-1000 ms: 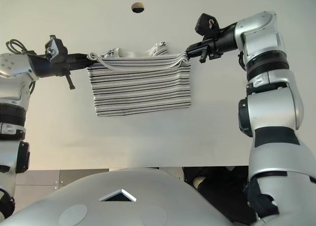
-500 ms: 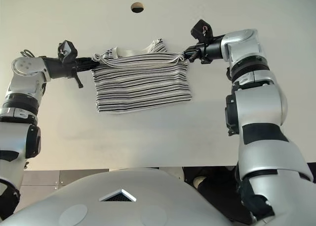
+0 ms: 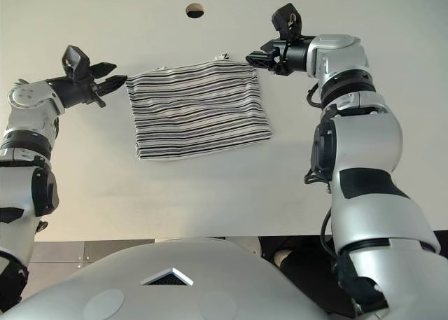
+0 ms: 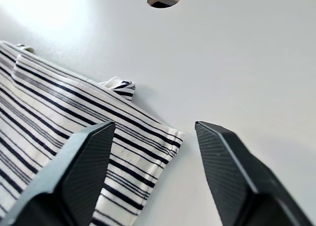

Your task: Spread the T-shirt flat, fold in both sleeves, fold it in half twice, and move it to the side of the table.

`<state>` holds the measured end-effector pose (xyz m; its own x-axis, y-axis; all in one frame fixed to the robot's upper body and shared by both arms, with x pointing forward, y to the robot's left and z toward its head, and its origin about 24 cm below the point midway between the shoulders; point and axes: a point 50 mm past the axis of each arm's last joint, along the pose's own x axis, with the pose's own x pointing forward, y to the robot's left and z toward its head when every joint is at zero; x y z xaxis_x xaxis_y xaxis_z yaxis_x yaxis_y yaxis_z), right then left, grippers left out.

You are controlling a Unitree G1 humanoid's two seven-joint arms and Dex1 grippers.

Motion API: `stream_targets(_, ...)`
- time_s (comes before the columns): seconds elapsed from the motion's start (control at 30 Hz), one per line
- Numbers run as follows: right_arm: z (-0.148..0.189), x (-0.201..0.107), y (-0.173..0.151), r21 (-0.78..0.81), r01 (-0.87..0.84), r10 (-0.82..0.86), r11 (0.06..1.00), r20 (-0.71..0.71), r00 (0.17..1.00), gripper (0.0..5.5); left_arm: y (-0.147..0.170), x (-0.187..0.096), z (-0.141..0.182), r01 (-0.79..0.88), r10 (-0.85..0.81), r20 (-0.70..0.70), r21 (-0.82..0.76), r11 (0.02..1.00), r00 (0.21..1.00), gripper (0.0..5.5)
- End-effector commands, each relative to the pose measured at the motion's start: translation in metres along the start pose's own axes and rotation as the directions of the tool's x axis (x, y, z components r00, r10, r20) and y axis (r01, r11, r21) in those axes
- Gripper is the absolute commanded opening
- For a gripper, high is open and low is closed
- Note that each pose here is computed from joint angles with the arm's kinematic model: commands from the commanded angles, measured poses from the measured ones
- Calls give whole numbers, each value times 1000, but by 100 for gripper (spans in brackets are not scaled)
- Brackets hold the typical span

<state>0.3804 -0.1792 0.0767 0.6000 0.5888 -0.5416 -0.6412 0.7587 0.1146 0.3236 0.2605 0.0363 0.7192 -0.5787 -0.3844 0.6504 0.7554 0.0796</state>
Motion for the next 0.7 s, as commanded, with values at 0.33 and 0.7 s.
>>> stream_targets(0.33, 60, 8, 26, -380, -104, 126, 919, 35, 991, 333, 22, -26, 46, -69, 27, 122, 354, 933, 992, 313)
stream_targets(0.7, 1, 48, 99, -857, -420, 244, 300, -356, 902, 333, -2, -30, 107, -97, -111, 218, 759, 644, 969, 313)
